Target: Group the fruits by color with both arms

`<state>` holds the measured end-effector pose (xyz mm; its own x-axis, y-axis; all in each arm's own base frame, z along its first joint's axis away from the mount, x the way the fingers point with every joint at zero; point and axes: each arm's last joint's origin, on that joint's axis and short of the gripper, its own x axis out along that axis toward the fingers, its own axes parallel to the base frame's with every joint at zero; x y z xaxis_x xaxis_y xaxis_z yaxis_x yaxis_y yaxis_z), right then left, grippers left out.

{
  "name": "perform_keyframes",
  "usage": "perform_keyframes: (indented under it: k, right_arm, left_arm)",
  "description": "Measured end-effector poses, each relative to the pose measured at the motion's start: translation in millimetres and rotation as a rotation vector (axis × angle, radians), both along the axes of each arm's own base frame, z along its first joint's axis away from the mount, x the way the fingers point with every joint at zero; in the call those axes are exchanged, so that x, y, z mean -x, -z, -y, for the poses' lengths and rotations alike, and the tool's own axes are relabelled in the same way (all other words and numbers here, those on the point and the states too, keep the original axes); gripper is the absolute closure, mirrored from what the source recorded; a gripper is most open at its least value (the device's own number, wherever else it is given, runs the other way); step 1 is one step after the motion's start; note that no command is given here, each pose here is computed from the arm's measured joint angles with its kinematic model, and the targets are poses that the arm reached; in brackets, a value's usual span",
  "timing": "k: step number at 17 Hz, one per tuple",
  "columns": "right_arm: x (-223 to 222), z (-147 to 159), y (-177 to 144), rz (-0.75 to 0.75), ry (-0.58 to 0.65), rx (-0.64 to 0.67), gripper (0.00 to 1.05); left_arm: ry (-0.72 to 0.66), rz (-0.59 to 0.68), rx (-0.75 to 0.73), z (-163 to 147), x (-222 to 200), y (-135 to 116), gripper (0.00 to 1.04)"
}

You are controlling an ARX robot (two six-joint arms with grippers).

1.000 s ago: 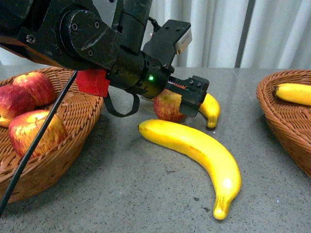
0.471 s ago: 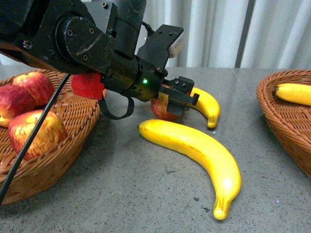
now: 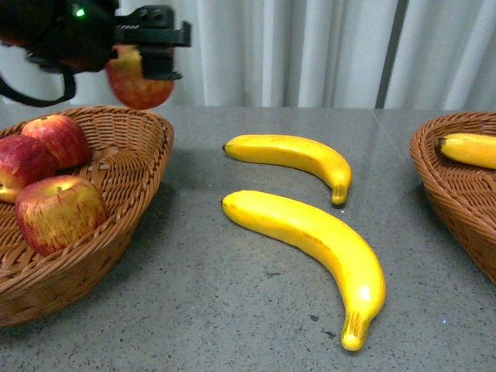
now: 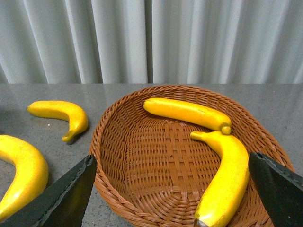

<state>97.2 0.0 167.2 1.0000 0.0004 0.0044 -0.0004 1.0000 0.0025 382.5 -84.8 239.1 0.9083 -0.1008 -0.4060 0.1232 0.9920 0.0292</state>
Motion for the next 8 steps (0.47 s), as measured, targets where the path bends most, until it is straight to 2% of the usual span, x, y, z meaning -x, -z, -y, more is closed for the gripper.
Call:
perform_keyframes:
  k: [3, 7, 8]
  right_arm:
    - [0.0, 0.0, 0.0, 0.000, 0.000, 0.000, 0.07]
    - [0.0, 0.0, 0.0, 0.000, 0.000, 0.000, 0.07]
    - [0.0, 0.0, 0.0, 0.000, 0.000, 0.000, 0.07]
  left_arm:
    - [-0.124, -0.109, 0.050, -26.3, 9.5, 25.1, 0.39]
    - [-0.143, -0.197, 0.055, -29.9, 22.4, 47.3, 0.39]
    - [-0.151, -0.204, 0.054, -29.8, 25.0, 50.2, 0.26]
